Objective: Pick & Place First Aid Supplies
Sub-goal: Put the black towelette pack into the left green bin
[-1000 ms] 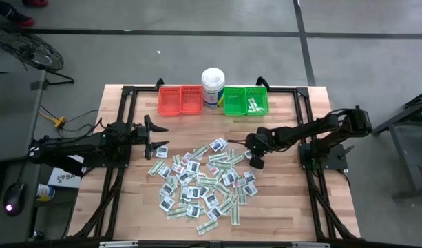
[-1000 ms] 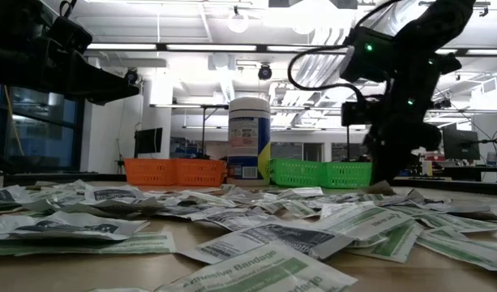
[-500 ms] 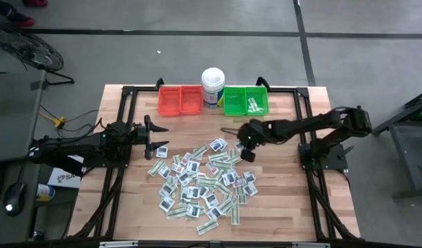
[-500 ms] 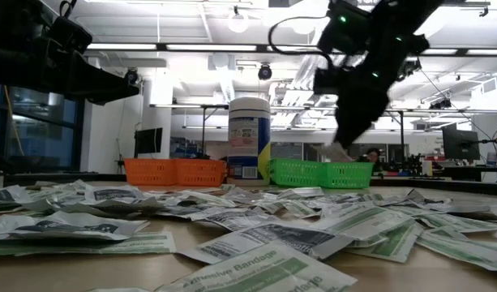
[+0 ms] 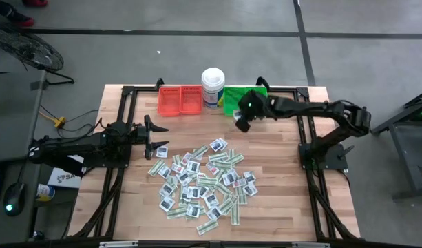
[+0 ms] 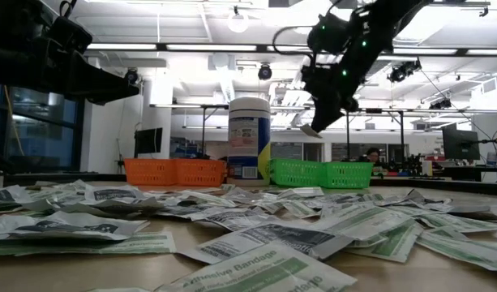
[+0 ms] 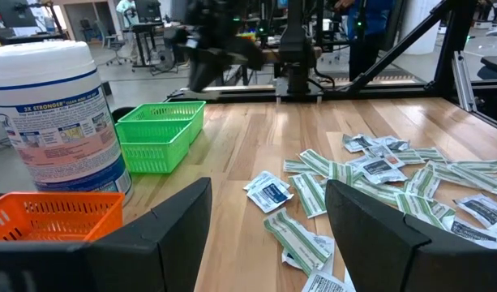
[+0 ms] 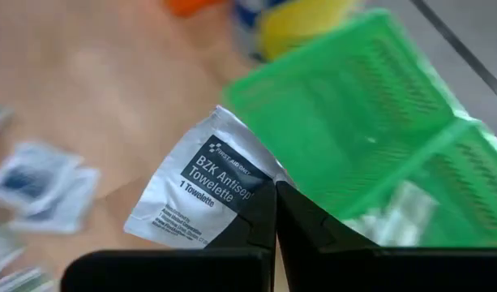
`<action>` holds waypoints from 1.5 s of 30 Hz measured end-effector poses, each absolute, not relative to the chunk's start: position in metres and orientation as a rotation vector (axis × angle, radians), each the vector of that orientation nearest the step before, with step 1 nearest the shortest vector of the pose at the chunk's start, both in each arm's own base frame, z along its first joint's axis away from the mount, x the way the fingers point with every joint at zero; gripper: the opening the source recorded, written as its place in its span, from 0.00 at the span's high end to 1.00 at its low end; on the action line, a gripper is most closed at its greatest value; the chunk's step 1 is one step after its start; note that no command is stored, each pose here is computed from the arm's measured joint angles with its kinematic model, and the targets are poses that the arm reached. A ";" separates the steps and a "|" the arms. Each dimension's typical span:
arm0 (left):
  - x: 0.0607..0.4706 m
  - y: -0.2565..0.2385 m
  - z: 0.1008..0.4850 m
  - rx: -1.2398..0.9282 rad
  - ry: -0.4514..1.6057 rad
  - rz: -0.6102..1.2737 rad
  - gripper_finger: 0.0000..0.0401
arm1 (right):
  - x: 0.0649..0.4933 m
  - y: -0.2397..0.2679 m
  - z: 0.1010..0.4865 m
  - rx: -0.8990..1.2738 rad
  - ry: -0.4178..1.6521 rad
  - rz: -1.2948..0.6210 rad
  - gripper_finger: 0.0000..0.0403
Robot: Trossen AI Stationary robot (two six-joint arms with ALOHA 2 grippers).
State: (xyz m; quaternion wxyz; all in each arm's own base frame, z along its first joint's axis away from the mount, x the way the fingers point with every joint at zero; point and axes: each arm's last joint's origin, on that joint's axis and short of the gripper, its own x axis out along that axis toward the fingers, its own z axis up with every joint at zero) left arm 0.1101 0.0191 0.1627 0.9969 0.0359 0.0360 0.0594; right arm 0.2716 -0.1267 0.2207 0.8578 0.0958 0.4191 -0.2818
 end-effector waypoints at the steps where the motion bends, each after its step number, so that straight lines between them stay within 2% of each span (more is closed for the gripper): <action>1: 0.110 0.019 0.163 0.072 0.072 0.118 0.41 | 0.270 -0.132 0.220 0.210 0.878 -0.610 1.00; 15: 0.110 0.019 0.163 0.072 0.072 0.118 0.41 | 0.277 -0.188 0.204 0.387 0.827 -0.718 1.00; 25: 0.110 0.019 0.163 0.072 0.072 0.119 0.41 | 0.298 -0.223 0.190 0.438 0.926 -0.753 1.00; 45: 0.110 0.019 0.163 0.072 0.072 0.119 0.41 | 0.306 -0.231 0.185 0.474 0.993 -0.721 1.00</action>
